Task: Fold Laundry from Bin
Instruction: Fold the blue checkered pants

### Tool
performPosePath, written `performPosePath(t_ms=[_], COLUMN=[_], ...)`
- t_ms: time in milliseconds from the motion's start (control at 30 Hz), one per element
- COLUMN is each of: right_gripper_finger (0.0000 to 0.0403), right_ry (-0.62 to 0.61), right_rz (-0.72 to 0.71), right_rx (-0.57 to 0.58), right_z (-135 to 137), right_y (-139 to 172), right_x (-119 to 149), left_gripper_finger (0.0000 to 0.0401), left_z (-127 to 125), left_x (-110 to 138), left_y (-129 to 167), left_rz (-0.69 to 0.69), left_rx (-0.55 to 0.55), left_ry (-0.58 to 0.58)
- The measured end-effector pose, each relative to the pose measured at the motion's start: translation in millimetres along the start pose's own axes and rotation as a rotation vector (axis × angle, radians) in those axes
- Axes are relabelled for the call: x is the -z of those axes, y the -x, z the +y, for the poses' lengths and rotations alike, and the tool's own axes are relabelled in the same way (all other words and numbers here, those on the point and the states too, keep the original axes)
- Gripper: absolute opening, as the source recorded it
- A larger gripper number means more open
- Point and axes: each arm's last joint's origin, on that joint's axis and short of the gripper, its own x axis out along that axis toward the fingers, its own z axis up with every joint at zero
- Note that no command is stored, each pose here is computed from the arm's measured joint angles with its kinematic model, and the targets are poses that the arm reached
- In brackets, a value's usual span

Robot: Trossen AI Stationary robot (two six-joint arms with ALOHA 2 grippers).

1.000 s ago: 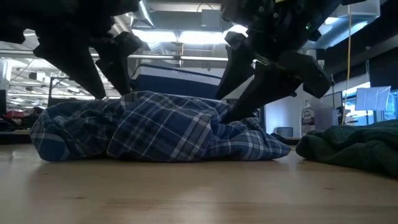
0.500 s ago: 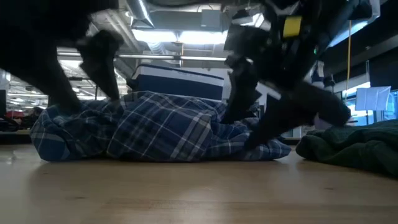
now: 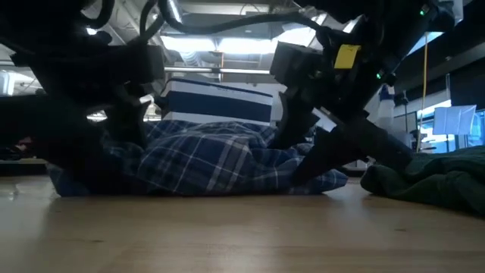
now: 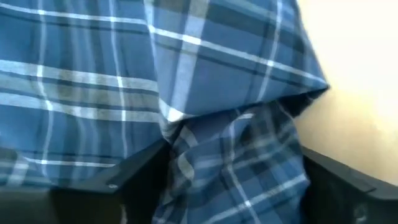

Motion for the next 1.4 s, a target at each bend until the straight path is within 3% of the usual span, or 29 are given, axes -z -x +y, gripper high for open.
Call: performPosePath(t_ms=[100, 233, 300, 367, 500, 733, 833, 1000, 1200, 1400], right_gripper_finger=[0.0167, 0.0037, 0.0016, 0.0019, 0.0007, 0.0005, 0.0004, 0.0003, 0.0002, 0.0001], right_ry=[0.006, -0.022, -0.07, -0.109, -0.124, -0.106, -0.114, -0.157, -0.253, -0.33], right_rz=[0.025, 0.033, 0.023, 0.007, -0.031, -0.155, -0.244, -0.365, -0.388, -0.411], right_rx=[0.003, -0.028, -0.054, -0.093, -0.215, -0.42, -0.454, -0.418, -0.35, -0.403], right_z=[1.9, 3.7, 2.7, 3.9, 9.8, 20.6, 12.9, -19.8, -71.6, -115.3], right_y=[-7.7, -12.5, -10.5, -3.3, 20.3, 78.0, 104.7, 132.4, 123.2, 88.6], right_x=[2.5, 3.1, -0.9, -7.1, -24.4, -58.0, -69.3, -74.1, -67.4, -60.3], left_gripper_finger=[0.024, 0.0123, 0.005, 0.0017, 0.0006, 0.0003, 0.0003, 0.0002, 0.0002, 0.0002], left_z=[0.3, -1.8, -4.6, -9.3, -22.1, -30.7, -24.4, 1.1, 37.5, 54.4], left_x=[-0.3, 1.6, 2.8, -0.2, -13.4, -35.5, -42.0, -39.1, -24.4, 12.5], left_y=[-1.1, -1.5, 0.4, 7.3, 36.6, 113.1, 149.0, 187.7, 205.6, 175.6], left_rz=[-0.028, -0.019, -0.003, -0.003, -0.043, -0.149, -0.244, -0.36, -0.366, -0.271], left_rx=[-0.061, -0.051, -0.019, 0.026, 0.16, 0.366, 0.431, 0.464, 0.405, 0.392], left_ry=[0.016, 0.013, 0.014, 0.007, -0.004, -0.032, -0.023, 0.005, 0.052, 0.175])
